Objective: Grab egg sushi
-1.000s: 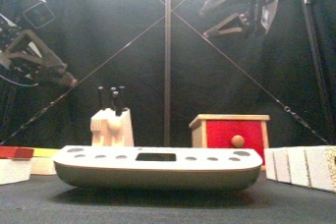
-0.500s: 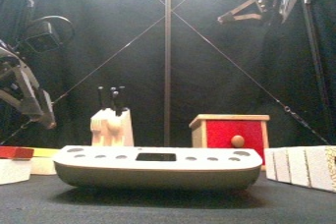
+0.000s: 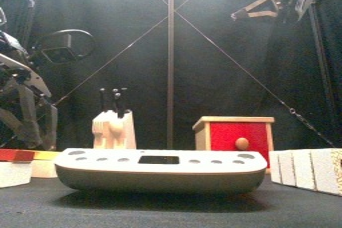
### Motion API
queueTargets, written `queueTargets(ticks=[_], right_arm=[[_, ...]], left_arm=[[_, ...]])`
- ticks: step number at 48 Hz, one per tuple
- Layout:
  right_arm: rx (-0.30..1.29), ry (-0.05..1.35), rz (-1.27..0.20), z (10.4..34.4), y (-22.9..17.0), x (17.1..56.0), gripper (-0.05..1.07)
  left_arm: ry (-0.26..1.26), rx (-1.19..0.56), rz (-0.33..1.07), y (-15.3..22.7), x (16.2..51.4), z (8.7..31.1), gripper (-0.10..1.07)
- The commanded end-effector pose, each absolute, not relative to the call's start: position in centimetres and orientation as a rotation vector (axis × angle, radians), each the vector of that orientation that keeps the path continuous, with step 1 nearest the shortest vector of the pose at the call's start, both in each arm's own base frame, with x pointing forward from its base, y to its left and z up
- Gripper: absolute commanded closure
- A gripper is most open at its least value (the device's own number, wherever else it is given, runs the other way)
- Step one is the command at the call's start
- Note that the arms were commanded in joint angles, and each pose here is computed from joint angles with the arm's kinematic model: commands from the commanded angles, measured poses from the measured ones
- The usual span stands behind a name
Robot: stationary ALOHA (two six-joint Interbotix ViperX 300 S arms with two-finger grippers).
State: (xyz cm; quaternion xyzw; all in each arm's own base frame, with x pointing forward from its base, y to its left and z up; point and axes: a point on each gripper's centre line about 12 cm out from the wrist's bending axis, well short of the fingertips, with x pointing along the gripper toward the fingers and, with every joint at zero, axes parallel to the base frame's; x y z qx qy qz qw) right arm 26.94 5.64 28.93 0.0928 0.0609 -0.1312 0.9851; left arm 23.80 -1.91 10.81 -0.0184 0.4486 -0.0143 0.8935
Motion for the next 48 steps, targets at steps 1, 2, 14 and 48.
queueTargets(ticks=[1,2,14,48], right_arm=[[0.198,0.099,-0.264,29.7,5.6,26.8,0.12],[0.199,0.098,-0.264,29.7,5.6,26.8,0.12],[0.197,0.099,-0.267,29.6,5.5,26.8,0.12],[0.197,0.101,-0.274,29.5,5.3,26.8,0.12]], left_arm=[[0.948,-0.028,-0.028,-2.0,25.0,11.0,0.12],[0.954,-0.026,-0.027,-1.9,25.0,10.9,0.12],[0.955,-0.006,-0.034,-1.9,25.3,11.0,0.12],[0.918,-0.008,-0.041,-2.0,24.8,11.7,0.13]])
